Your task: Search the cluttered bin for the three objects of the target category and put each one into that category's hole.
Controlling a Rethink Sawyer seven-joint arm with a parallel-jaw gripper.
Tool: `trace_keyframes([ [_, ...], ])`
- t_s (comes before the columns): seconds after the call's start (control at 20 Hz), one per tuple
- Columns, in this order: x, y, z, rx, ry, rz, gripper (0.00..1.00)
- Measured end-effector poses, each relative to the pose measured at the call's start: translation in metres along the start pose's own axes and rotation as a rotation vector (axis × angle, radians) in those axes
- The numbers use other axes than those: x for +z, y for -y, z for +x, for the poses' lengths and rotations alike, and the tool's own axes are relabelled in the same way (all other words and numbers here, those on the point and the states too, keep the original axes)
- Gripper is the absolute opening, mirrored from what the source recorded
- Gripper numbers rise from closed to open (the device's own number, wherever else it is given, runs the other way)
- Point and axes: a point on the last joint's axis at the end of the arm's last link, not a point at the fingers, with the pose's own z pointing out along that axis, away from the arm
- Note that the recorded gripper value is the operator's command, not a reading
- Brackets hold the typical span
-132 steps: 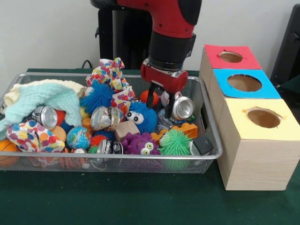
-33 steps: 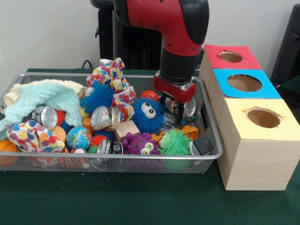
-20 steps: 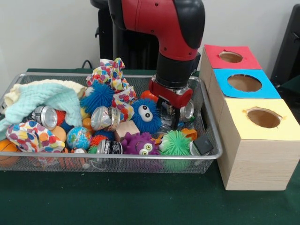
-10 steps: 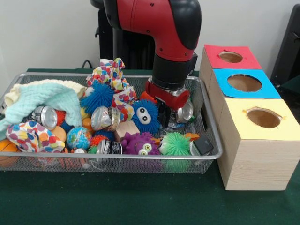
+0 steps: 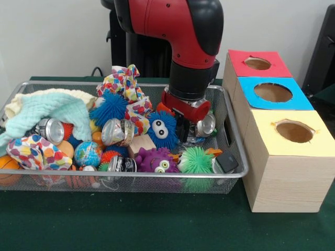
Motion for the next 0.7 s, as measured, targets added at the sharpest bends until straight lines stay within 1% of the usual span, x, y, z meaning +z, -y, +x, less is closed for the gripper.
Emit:
trace_keyframes([
  [0.1, -0.002, 0.000, 0.000, 0.000, 0.002, -0.001, 0.00],
  [0.2, -0.009, 0.000, 0.000, 0.001, -0.002, 0.000, 0.00],
  [0.25, -0.015, 0.000, 0.001, 0.001, -0.005, 0.001, 0.00],
  [0.45, -0.050, -0.004, 0.001, -0.003, -0.021, 0.007, 0.00],
  [0.5, -0.070, -0.008, -0.001, -0.005, -0.030, 0.006, 0.00],
  [0.65, -0.086, -0.012, -0.003, -0.005, -0.034, 0.003, 0.00],
  [0.7, -0.097, -0.014, -0.006, -0.004, -0.032, -0.002, 0.00],
])
